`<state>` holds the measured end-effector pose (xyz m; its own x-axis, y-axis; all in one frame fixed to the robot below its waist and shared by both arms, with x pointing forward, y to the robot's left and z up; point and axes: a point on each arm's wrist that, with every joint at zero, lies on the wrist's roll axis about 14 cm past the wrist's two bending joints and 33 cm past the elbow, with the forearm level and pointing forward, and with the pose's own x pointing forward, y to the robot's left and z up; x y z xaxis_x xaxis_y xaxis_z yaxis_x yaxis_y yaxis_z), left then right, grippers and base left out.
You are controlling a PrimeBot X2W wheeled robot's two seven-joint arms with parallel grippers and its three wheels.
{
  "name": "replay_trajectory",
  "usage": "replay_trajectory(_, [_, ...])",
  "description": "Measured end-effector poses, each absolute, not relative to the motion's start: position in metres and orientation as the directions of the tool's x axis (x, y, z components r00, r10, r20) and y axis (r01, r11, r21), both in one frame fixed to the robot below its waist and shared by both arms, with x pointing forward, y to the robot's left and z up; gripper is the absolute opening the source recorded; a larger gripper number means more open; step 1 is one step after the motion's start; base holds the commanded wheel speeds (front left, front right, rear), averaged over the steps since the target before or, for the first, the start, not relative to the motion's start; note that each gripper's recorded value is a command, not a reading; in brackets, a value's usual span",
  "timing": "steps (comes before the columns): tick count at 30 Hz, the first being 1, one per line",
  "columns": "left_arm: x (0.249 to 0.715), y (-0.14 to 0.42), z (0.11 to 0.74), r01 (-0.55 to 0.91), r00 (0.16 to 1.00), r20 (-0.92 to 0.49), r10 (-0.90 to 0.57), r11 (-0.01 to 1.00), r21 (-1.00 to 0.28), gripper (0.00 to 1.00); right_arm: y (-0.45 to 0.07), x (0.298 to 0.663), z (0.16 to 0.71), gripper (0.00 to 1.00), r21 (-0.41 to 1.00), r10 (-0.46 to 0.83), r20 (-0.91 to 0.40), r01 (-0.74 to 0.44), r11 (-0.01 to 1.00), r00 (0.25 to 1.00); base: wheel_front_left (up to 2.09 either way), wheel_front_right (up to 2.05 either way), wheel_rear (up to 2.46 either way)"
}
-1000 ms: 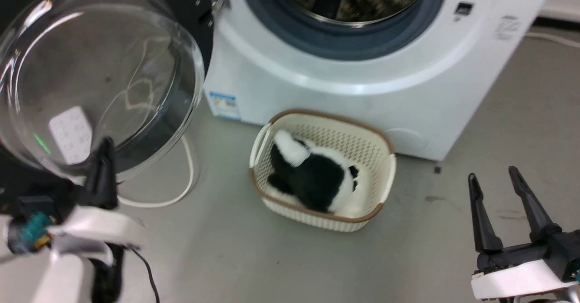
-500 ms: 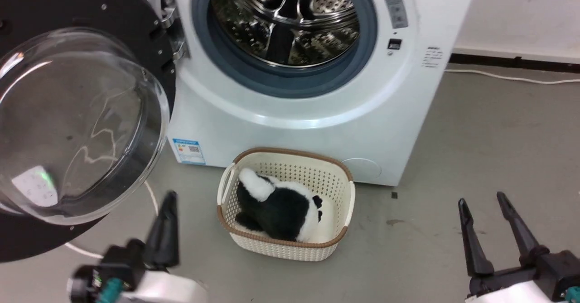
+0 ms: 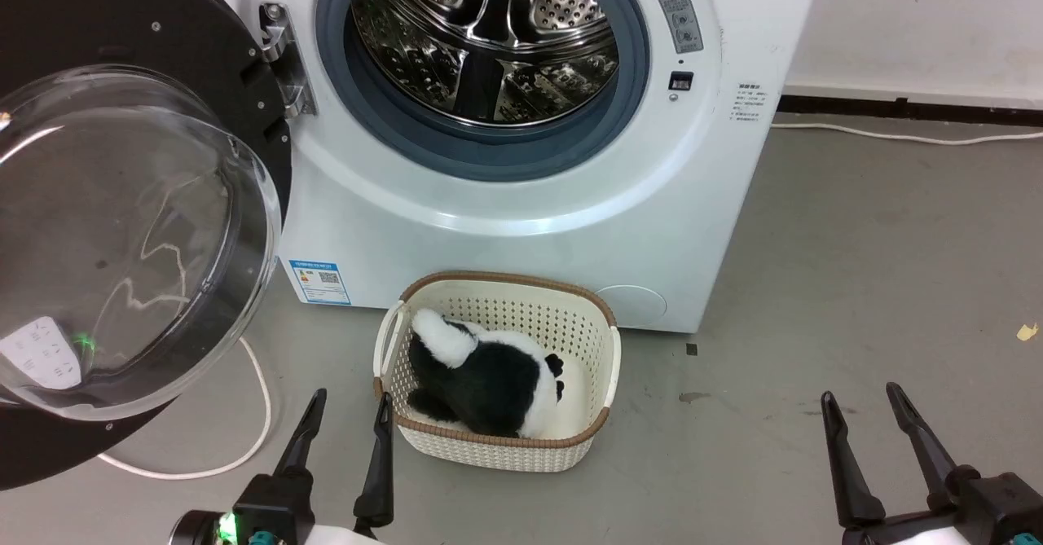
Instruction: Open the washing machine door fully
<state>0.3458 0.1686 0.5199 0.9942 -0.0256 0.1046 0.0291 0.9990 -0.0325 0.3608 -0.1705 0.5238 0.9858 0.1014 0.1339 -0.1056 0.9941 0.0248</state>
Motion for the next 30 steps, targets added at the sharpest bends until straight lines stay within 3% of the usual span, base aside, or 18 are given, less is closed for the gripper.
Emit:
replay_trajectory(18, [0.3465, 0.1705, 0.5143, 0.011, 0.996, 0.087, -0.008, 1.000, -0.027, 1.00, -0.1715, 0.3595, 0.5192, 1.00, 0.036, 0.097, 0.120, -0.102, 0.994, 0.988, 0.00, 0.00, 0.00])
replay_trajectory(19, [0.3466, 0.1705, 0.5147, 0.010, 0.996, 0.088, -0.007, 0.999, -0.030, 0.00, -0.1715, 0.3595, 0.5193, 0.00, 0.036, 0.097, 0.120, -0.102, 0.994, 0.988, 0.00, 0.00, 0.00])
replay_trajectory(30, [0.3476, 0.1718, 0.5139, 0.009, 0.997, 0.080, -0.007, 1.000, -0.025, 0.00, -0.1720, 0.3590, 0.5179, 0.00, 0.035, 0.096, 0.108, -0.100, 0.994, 0.990, 0.00, 0.00, 0.00])
